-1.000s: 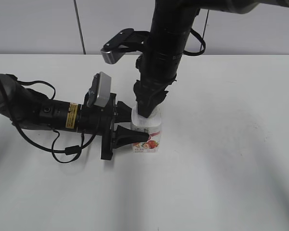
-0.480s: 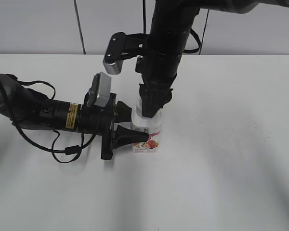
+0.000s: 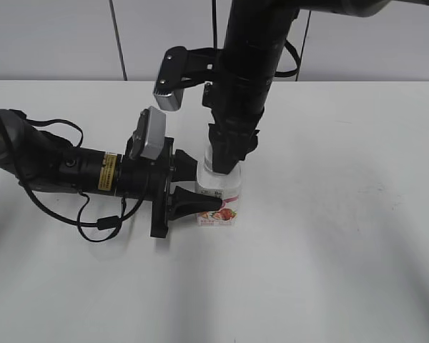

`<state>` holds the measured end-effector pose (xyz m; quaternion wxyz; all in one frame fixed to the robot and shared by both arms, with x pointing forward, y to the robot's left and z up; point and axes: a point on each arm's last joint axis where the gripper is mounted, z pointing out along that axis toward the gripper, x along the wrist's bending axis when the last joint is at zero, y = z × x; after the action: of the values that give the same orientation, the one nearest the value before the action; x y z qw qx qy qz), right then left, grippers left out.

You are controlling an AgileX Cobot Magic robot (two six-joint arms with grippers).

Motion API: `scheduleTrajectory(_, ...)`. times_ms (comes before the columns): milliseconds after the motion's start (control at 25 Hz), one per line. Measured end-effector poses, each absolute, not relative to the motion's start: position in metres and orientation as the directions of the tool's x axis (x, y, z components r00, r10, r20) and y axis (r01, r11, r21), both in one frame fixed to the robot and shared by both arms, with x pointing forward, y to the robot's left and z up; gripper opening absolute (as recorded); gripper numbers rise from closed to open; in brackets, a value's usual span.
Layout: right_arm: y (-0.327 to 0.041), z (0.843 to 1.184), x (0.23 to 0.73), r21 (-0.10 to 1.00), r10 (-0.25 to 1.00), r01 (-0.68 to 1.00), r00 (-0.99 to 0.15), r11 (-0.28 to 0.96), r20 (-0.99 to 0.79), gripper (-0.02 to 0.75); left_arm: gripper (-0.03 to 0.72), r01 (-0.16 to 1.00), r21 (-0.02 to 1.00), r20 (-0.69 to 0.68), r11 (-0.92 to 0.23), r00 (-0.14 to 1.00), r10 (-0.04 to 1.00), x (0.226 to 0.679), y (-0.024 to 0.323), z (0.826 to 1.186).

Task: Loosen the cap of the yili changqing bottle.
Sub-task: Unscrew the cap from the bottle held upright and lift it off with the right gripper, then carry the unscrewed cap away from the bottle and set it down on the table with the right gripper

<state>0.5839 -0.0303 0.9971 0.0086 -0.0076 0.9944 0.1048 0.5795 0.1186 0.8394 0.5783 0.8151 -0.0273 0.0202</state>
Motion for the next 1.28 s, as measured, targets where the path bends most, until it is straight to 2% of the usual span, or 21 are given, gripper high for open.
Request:
scheduleTrajectory(440, -0.036, 1.011, 0.583, 0.187, -0.049, -0.062, -0.996, 0.98, -0.074, 0.388, 0.354, -0.065, 0.941, 0.062, -0.332, 0.998, -0.018, 0.58, 0.119, 0.839)
scheduleTrajectory(720, -0.037, 1.019, 0.581, 0.195, -0.02, -0.037, -0.996, 0.98, -0.085, 0.388, 0.354, -0.064, 0.941, 0.062, -0.332, 0.998, -0.018, 0.58, 0.119, 0.839)
scheduleTrajectory(880, -0.043, 1.033, 0.581, 0.217, 0.101, 0.078, -0.99, 0.973, -0.096, 0.388, 0.354, -0.064, 0.941, 0.062, -0.332, 0.998, -0.018, 0.58, 0.119, 0.839)
scheduleTrajectory(1040, -0.062, 1.043, 0.592, 0.247, 0.305, 0.279, -0.95, 0.928, -0.073, 0.388, 0.354, -0.064, 0.941, 0.062, -0.333, 0.998, -0.018, 0.58, 0.119, 0.839)
scheduleTrajectory(1160, -0.09, 1.044, 0.609, 0.264, 0.508, 0.485, -0.861, 0.834, -0.022, 0.388, 0.354, -0.064, 0.941, 0.062, -0.333, 0.998, -0.018, 0.58, 0.119, 0.839)
scheduleTrajectory(1280, -0.128, 1.044, 0.629, 0.278, 0.706, 0.688, -0.707, 0.67, 0.049, 0.388, 0.354, -0.064, 0.941, 0.062, -0.333, 0.998, -0.018, 0.58, 0.119, 0.839)
